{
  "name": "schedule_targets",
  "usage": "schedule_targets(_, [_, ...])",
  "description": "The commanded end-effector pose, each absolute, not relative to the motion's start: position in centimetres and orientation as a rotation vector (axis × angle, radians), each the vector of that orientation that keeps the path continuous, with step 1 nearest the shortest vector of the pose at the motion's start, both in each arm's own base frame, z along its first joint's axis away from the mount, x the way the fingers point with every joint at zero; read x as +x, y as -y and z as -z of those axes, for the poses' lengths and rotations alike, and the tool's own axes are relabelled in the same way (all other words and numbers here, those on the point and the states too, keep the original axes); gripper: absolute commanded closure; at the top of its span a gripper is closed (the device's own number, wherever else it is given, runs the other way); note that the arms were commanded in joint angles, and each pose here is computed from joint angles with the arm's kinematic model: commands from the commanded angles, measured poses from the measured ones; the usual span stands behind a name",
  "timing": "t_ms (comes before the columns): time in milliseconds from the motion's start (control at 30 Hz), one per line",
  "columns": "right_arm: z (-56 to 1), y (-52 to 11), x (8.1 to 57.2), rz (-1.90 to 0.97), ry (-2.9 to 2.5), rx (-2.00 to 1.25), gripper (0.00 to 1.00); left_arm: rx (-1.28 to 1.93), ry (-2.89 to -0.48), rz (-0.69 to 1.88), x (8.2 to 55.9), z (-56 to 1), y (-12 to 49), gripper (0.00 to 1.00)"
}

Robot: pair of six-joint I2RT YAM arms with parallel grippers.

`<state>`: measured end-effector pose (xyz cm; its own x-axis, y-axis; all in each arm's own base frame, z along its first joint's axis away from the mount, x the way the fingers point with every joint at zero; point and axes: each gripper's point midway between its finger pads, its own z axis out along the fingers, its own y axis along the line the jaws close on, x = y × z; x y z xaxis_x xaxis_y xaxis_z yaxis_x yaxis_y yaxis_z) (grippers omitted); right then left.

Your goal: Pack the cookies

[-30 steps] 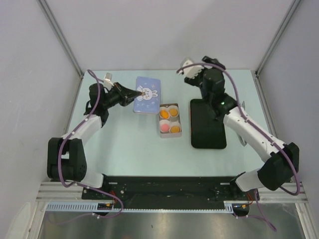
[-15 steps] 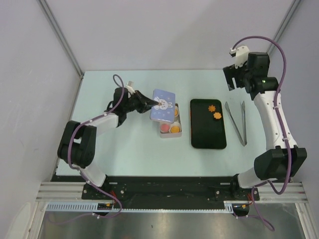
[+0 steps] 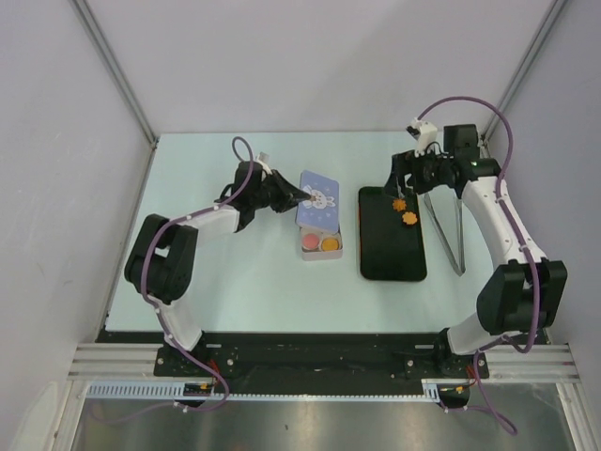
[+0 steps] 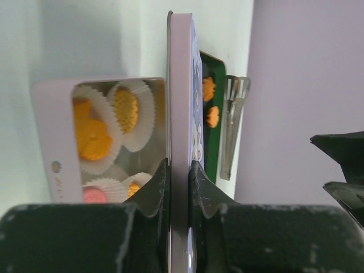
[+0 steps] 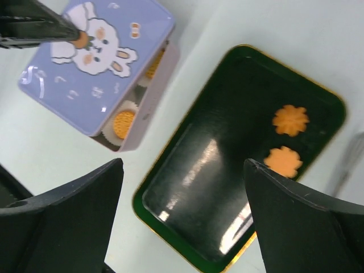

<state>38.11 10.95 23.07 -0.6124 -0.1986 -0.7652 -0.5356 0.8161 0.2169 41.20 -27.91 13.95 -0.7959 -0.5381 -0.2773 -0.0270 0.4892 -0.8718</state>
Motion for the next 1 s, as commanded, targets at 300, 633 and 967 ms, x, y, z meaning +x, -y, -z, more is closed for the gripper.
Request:
schedule_targets(300, [-17.9,-20.3,39.6,-0.87,-2.215,-0.582,0.09,-0.447,-2.251,1.227,41.9,-11.7,28.9,1.0])
schedule_targets(633, [-14.6,-22.5,40.3,-0.872,-2.262,-0.583,0.11,-0.457,-2.268,1.194,41.6,-11.2,28.4,1.0])
schedule_targets(967, [-11.1,-24.8,41.0,-0.889,-2.308,-0.563,0.11,-0.453,-2.281,1.176,40.8,-11.0,28.0,0.98])
